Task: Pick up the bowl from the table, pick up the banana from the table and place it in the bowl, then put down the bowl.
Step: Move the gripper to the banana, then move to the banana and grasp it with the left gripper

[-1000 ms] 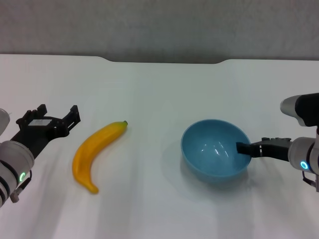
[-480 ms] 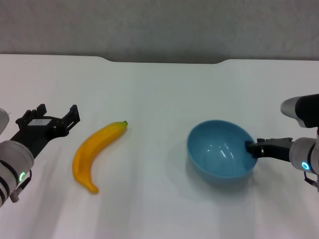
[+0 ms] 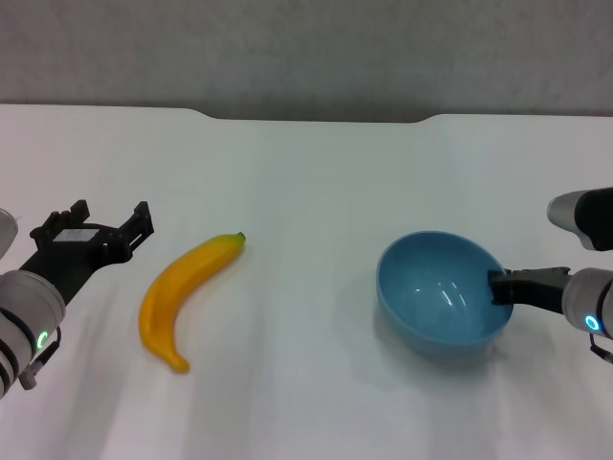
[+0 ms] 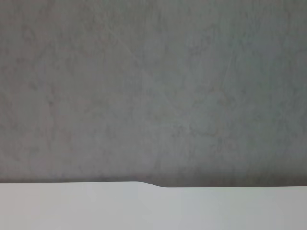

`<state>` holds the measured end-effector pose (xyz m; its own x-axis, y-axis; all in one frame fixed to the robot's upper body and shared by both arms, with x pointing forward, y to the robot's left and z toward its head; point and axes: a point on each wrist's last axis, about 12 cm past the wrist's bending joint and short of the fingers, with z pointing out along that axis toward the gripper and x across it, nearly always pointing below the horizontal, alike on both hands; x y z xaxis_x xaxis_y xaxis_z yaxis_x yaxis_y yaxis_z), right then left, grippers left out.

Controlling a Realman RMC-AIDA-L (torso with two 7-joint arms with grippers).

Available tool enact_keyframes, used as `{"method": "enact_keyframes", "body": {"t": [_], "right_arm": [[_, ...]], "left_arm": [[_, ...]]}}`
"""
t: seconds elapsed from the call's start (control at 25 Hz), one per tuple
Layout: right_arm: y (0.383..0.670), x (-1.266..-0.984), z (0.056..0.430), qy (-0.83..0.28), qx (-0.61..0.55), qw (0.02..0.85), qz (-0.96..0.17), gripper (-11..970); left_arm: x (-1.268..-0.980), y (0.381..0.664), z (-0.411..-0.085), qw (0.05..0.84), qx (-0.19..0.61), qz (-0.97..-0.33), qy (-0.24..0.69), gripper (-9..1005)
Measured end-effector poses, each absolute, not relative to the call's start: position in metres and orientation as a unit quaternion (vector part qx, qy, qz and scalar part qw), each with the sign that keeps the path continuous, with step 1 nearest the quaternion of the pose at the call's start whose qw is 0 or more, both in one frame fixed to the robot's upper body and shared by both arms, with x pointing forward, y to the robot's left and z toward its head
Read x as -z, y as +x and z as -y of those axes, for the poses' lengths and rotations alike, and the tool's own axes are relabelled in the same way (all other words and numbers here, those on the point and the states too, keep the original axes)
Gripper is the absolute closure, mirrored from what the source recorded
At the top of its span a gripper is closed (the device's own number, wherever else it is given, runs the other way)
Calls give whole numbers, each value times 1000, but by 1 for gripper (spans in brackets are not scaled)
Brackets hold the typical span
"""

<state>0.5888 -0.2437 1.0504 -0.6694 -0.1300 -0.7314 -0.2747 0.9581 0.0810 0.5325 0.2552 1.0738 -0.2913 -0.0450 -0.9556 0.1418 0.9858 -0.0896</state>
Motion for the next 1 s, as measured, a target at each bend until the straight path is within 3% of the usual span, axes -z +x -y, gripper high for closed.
{"method": "enact_keyframes", "body": {"t": [0.16, 1.0], "right_arm": [[589, -1051, 245, -107, -91, 397, -907, 912], [593, -1083, 228, -123, -114, 453, -876, 914]], "left_arm": [[-1074, 532, -255, 594, 78, -800, 30, 158], [-1084, 545, -225, 520, 114, -842, 93, 156]]}}
